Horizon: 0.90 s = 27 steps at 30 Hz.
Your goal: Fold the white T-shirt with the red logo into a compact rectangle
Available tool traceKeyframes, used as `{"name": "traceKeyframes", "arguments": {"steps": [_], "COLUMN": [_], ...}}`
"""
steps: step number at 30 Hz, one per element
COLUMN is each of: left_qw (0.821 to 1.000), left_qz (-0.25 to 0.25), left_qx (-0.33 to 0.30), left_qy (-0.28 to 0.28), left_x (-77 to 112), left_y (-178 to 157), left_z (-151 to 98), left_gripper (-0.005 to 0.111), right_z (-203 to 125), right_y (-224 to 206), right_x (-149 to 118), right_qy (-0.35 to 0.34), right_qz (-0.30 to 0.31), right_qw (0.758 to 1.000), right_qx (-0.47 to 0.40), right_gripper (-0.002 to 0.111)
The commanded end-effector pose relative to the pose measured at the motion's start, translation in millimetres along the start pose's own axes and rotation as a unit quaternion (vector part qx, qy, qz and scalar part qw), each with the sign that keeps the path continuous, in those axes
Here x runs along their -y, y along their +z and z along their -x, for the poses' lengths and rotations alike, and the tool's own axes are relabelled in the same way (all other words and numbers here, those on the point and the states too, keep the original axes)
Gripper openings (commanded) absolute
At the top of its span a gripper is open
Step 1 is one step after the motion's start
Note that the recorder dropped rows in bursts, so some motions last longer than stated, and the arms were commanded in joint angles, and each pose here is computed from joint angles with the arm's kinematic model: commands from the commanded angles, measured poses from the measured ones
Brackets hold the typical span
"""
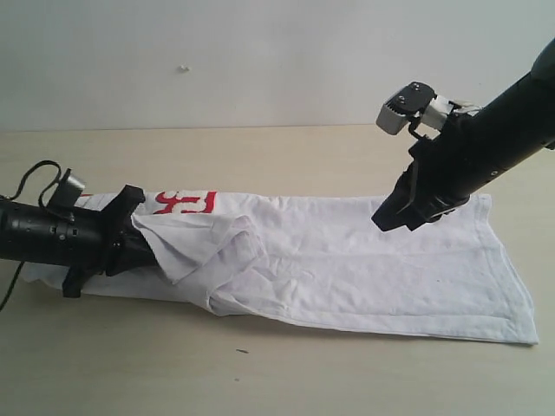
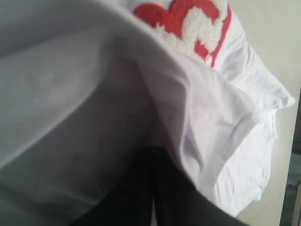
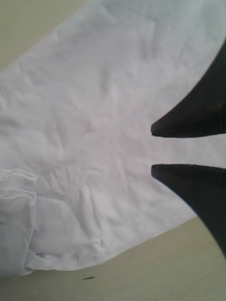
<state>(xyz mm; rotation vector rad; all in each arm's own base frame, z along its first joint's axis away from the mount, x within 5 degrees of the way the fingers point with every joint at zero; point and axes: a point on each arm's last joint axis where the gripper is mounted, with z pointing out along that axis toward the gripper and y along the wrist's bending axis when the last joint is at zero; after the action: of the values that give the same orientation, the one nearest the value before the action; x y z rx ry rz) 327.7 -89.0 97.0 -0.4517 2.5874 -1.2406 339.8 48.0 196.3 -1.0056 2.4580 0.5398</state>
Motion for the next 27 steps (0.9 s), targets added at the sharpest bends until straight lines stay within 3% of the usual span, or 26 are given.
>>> {"name": "traceKeyframes", "arguments": {"steps": [1,8,12,17,22,27], "left_qw": [1.000,0.994,0.996,0.996,0.989,0.978], "left_qz": [-0.017,-0.112,-0.080,-0.063,-0.120,-0.151], "left_qx": [-0.006,-0.015,0.028,0.054,0.080,0.135], "left_qy": [-0.021,-0.001,-0.026,-0.018,0.027,0.056], "left_x": [0.4,29.1,29.6,27.3,34.0,34.6], "left_y": [17.7,19.1,16.8,13.3,-17.2,-69.2], "left_z": [-0.4,19.1,38.1,48.4,73.6,100.3], "left_gripper": [0.002,0.002,0.008,0.032,0.047,0.049], "right_z": [3.6,3.6,3.6,3.5,3.2,3.2], "right_y": [-3.5,-3.5,-3.5,-3.5,-3.5,-3.5], "right_x": [-2.7,-2.7,-2.7,-2.9,-3.6,-3.6], "right_qy": [-0.007,-0.008,-0.008,-0.008,-0.008,-0.008], "right_qz": [0.000,0.000,0.000,0.002,0.005,0.005], "right_qw": [1.000,1.000,1.000,1.000,1.000,1.000], "right_qx": [0.010,0.010,0.010,0.009,0.008,0.008], "right_gripper": [0.021,0.021,0.021,0.021,0.021,0.021]}}
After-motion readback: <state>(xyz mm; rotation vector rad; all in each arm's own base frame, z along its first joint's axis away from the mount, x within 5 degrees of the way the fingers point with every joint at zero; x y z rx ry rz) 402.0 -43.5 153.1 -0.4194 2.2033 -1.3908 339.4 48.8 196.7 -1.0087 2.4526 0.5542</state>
